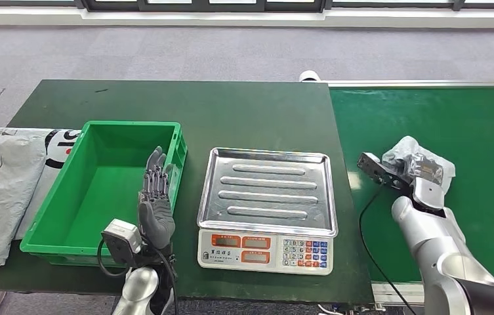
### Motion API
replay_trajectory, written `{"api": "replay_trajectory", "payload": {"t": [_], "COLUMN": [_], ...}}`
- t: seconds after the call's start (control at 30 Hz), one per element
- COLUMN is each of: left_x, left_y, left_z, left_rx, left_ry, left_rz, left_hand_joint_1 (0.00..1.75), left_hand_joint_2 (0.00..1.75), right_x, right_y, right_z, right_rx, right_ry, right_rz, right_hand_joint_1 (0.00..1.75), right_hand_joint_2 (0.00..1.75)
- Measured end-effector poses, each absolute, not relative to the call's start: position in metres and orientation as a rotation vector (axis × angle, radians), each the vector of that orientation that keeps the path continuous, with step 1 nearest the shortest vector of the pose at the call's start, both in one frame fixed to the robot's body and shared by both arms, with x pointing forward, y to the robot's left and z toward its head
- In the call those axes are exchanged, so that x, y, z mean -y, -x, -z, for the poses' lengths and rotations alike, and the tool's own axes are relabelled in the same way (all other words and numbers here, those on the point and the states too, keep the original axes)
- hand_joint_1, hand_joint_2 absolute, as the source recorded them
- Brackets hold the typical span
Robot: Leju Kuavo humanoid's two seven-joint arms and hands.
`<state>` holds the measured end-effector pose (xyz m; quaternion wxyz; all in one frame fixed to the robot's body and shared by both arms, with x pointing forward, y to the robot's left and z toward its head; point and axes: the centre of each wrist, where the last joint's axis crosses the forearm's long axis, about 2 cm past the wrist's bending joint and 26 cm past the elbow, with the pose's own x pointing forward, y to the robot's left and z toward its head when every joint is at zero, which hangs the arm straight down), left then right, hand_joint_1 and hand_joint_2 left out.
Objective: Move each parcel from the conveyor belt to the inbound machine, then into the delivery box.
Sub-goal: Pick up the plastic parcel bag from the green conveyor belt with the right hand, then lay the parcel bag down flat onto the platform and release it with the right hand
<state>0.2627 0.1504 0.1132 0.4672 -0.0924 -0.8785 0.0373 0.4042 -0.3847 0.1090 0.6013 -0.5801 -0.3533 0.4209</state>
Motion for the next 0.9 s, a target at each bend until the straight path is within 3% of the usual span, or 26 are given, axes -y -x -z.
{"api": "replay_trajectory", "payload": {"t": [0.37, 0.73, 0.9], "left_x": [-0.155, -0.155, -0.154], "left_y": [-0.261, -0.261, -0.261], "left_z": [-0.113, -0.109, -0.107], "left_rx": [2.157, 2.141, 2.132], "left_ry": [0.209, 0.237, 0.246], "left_rz": [-0.103, -0.096, -0.091], "left_hand_joint_1": [0.0, 0.0, 0.0], "left_hand_joint_2": [0.0, 0.0, 0.0], "right_x": [0.344, 0.245, 0.223], "right_y": [-0.42, -0.354, -0.341], "right_z": [-0.185, -0.218, -0.229], "right_rx": [1.759, 2.162, 2.257], "right_ry": [1.494, 1.578, 1.557], "right_rz": [-0.674, -0.667, -0.64], "right_hand_joint_1": [1.75, 1.75, 1.75], "right_hand_joint_2": [1.75, 1.75, 1.75]}}
